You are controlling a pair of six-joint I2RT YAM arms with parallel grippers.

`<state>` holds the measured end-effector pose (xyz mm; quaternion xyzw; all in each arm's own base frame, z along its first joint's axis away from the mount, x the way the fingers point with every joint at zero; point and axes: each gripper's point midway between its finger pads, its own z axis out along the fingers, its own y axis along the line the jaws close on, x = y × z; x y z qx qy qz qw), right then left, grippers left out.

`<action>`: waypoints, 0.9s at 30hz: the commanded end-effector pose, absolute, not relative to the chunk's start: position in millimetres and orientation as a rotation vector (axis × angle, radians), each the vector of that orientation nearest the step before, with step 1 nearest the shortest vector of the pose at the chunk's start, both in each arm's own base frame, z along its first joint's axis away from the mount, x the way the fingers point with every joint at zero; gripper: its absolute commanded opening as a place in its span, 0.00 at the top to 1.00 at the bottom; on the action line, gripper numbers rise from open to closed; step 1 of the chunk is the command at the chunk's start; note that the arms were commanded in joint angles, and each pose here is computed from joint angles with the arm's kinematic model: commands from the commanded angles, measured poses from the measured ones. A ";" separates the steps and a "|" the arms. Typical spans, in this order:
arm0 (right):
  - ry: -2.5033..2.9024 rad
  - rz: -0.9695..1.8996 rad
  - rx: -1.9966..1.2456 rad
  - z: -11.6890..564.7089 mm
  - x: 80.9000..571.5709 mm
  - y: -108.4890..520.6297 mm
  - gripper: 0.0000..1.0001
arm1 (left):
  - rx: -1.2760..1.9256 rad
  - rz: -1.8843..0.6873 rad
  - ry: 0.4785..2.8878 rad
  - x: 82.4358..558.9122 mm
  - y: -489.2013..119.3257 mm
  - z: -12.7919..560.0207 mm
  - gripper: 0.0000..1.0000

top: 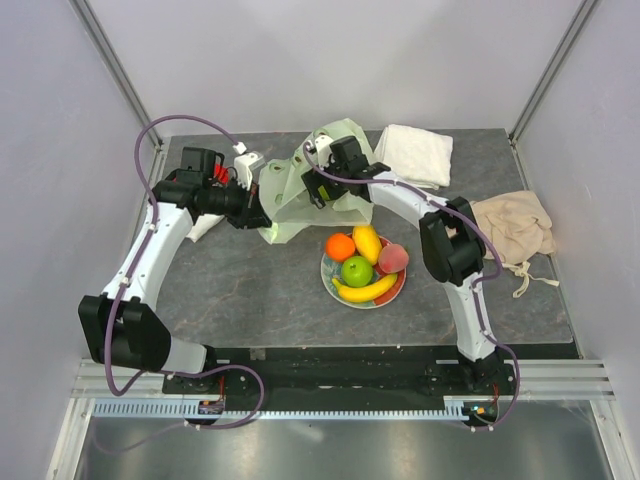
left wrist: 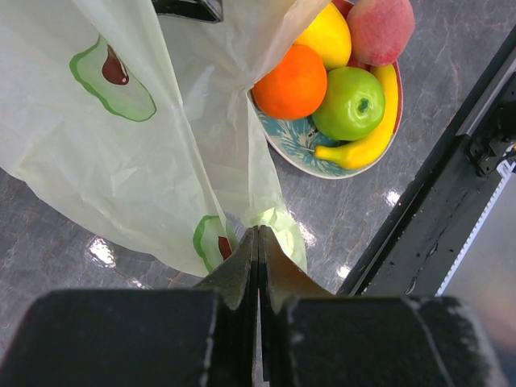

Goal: Take the fake fruits out of the plastic bag
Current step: Take out the fake fruit from the plastic bag.

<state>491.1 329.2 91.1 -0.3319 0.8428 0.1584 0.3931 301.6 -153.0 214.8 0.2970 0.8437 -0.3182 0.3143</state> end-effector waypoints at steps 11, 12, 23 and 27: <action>2.087 0.201 -0.711 71.2 550.4 324.7 0.02 | 0.797 -0.837 2.200 308.5 -156.4 220.0 0.98; 2.081 0.174 -0.717 69.6 554.3 322.9 0.02 | 0.798 -0.835 2.203 310.2 -156.4 219.1 0.98; 1.992 0.265 -0.757 104.9 552.2 335.9 0.31 | 0.795 -0.820 2.212 320.0 -155.9 218.7 0.98; 1.939 0.374 -0.775 150.8 535.7 344.7 0.40 | 0.790 -0.807 2.222 320.6 -154.2 216.5 0.98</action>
